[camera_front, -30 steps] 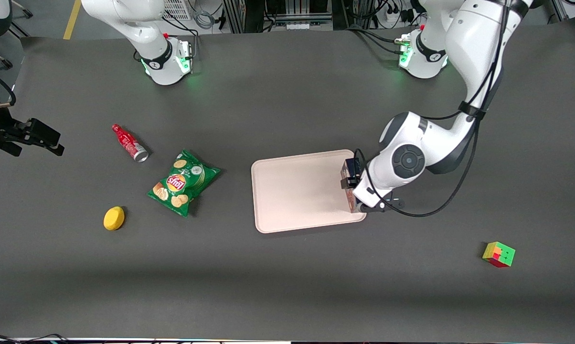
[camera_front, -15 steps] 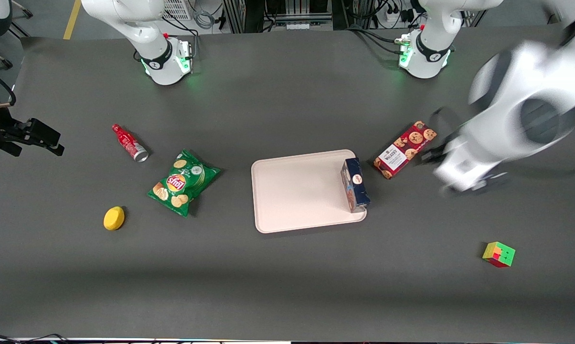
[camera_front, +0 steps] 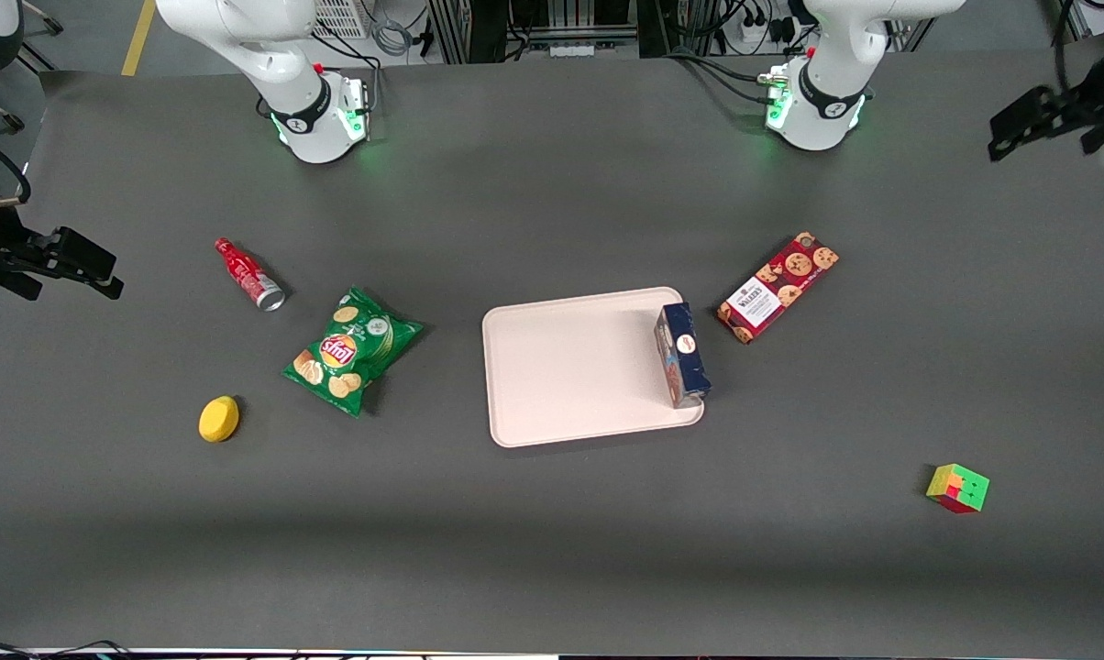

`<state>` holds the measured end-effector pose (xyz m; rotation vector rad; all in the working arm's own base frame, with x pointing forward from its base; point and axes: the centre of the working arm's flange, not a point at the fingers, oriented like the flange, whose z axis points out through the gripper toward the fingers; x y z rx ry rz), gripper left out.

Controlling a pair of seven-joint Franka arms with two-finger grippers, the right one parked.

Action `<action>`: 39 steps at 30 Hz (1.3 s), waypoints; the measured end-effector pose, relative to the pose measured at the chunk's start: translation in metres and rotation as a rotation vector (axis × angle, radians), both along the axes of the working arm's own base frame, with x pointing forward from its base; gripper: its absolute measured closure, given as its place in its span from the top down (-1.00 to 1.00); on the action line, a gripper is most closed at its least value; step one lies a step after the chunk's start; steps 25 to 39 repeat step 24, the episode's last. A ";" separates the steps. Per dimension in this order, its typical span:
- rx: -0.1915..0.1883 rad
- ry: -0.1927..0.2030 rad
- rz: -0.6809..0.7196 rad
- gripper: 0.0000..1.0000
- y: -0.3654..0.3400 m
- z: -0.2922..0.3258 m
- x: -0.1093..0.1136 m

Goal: Place cookie box on tray

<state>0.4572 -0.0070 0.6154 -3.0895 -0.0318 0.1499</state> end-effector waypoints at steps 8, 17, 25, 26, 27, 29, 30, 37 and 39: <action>-0.005 0.001 0.002 1.00 0.004 -0.049 -0.018; -0.014 -0.030 0.013 1.00 0.010 -0.036 -0.026; -0.025 -0.036 0.026 1.00 0.017 -0.033 -0.027; -0.025 -0.036 0.026 1.00 0.017 -0.033 -0.027; -0.025 -0.036 0.026 1.00 0.017 -0.033 -0.027; -0.025 -0.036 0.026 1.00 0.017 -0.033 -0.027; -0.025 -0.036 0.026 1.00 0.017 -0.033 -0.027; -0.025 -0.036 0.026 1.00 0.017 -0.033 -0.027; -0.025 -0.036 0.026 1.00 0.017 -0.033 -0.027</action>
